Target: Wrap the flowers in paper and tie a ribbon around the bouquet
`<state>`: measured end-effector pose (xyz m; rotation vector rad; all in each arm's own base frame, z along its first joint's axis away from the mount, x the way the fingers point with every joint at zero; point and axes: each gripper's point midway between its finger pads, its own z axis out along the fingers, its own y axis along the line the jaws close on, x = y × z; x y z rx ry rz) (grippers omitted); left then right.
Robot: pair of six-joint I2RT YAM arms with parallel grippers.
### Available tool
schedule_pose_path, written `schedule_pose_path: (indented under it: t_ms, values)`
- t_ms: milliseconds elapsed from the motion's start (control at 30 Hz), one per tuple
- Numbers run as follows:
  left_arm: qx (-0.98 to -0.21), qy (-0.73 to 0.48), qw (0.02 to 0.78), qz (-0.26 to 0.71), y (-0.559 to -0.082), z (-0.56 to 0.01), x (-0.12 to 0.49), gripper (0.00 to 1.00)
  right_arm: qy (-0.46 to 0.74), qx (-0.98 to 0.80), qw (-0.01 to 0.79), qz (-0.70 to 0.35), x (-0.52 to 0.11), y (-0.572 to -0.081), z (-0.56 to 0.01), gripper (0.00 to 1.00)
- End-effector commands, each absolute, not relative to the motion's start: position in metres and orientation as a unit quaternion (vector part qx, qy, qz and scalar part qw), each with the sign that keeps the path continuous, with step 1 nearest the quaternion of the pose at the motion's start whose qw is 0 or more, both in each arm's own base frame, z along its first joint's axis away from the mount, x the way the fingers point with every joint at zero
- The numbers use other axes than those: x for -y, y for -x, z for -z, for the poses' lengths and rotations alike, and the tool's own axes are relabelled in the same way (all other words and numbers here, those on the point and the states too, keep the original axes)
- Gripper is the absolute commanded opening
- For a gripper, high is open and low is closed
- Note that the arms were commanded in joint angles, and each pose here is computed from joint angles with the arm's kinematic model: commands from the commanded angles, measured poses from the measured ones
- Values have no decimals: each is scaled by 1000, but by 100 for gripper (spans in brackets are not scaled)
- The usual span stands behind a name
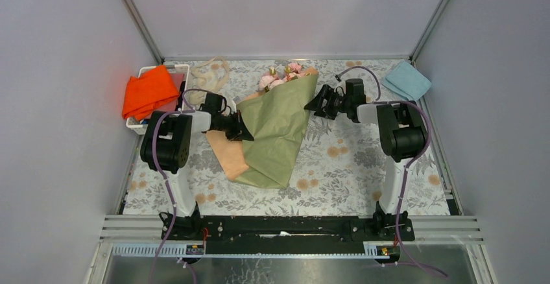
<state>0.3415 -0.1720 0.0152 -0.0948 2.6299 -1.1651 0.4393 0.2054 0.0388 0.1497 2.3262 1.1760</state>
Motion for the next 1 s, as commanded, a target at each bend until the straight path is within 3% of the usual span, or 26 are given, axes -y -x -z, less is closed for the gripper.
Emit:
schedule_pose_path:
  t_ms: [0, 167, 200, 233, 533, 667, 733, 867, 967]
  values:
    - [-921, 34, 113, 371, -329, 13, 164, 0, -51, -840, 283, -460, -214, -462, -45, 71]
    - [-924, 35, 108, 364, -327, 20, 162, 0, -87, -829, 296, -466, -205, -484, -37, 13]
    - [-925, 35, 107, 363, -328, 21, 161, 0, -93, -829, 301, -463, -201, -490, -37, 4]
    - [-925, 35, 107, 362, -328, 22, 161, 0, -98, -828, 304, -460, -198, -495, -37, 0]
    - [-928, 36, 104, 356, -325, 28, 159, 0, -113, -833, 334, -426, -177, -524, -45, 0]
    - [-928, 39, 100, 357, -322, 29, 160, 0, -92, -858, 329, -383, -169, -526, -42, 20]
    - [-927, 41, 99, 359, -321, 30, 160, 0, -82, -871, 345, -340, -158, -521, -55, 24]
    - [-926, 43, 100, 363, -322, 29, 161, 0, -33, -887, 378, -263, -158, -487, -83, 25]
    - [-925, 44, 105, 363, -323, 27, 161, 0, 48, -887, 367, -275, -205, -437, -82, 19]
